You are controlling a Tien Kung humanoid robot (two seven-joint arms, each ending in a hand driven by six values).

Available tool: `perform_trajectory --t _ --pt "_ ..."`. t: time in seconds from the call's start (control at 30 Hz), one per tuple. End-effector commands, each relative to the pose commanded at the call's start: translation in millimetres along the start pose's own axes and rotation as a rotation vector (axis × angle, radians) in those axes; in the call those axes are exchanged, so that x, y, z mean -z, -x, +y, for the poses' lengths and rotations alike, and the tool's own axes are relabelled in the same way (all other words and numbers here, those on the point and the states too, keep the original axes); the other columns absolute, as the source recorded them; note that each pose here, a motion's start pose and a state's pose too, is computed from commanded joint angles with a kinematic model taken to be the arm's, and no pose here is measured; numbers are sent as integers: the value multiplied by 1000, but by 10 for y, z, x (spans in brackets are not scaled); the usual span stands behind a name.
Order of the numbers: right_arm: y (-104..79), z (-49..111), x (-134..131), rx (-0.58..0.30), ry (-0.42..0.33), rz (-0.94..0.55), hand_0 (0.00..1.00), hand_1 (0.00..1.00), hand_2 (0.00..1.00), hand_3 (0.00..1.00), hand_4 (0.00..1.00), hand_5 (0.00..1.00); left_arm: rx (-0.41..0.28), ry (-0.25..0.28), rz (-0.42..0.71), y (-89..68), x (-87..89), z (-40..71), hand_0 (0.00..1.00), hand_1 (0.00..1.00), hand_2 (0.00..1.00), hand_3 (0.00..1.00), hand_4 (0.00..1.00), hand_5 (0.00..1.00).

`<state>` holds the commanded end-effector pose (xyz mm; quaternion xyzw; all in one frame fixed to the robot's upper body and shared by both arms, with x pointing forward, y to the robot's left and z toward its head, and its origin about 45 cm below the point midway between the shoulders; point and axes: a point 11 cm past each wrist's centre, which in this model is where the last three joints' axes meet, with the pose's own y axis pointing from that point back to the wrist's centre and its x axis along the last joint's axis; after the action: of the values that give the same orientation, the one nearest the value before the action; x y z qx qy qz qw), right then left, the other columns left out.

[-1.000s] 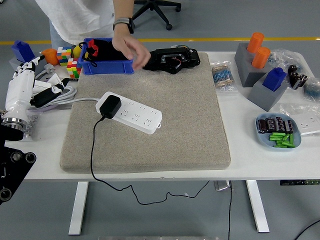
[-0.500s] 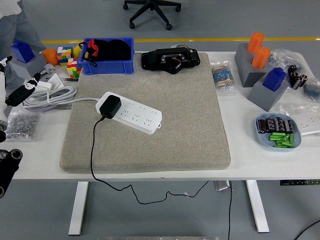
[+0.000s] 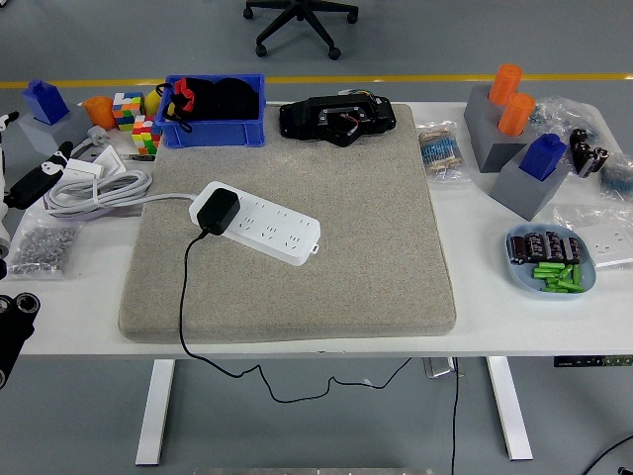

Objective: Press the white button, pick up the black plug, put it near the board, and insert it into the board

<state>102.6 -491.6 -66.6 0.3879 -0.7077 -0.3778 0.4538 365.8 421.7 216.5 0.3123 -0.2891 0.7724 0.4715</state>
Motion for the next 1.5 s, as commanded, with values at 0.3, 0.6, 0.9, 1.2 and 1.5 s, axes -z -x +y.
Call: perform_trajectory --t 0.3,0.6,0.9,1.2,1.5 --pt "19 -2 -17 1 4 19 703 621 634 604 637 345 0 -9 -5 -28 53 13 966 946 920 898 840 681" --pt "50 -2 -5 9 6 51 707 625 634 603 639 346 11 -28 -8 -11 139 60 966 946 915 895 835 681" --pt "26 -2 35 2 1 50 708 628 636 604 642 351 11 -22 5 -6 92 51 966 946 914 893 834 683" --pt "-67 -4 -251 -16 55 30 709 629 640 604 645 360 61 -89 13 157 296 267 965 945 911 891 827 689" --pt "-111 -1 112 -28 -9 -41 709 628 637 604 645 362 65 -96 22 130 237 180 965 944 909 890 823 696"
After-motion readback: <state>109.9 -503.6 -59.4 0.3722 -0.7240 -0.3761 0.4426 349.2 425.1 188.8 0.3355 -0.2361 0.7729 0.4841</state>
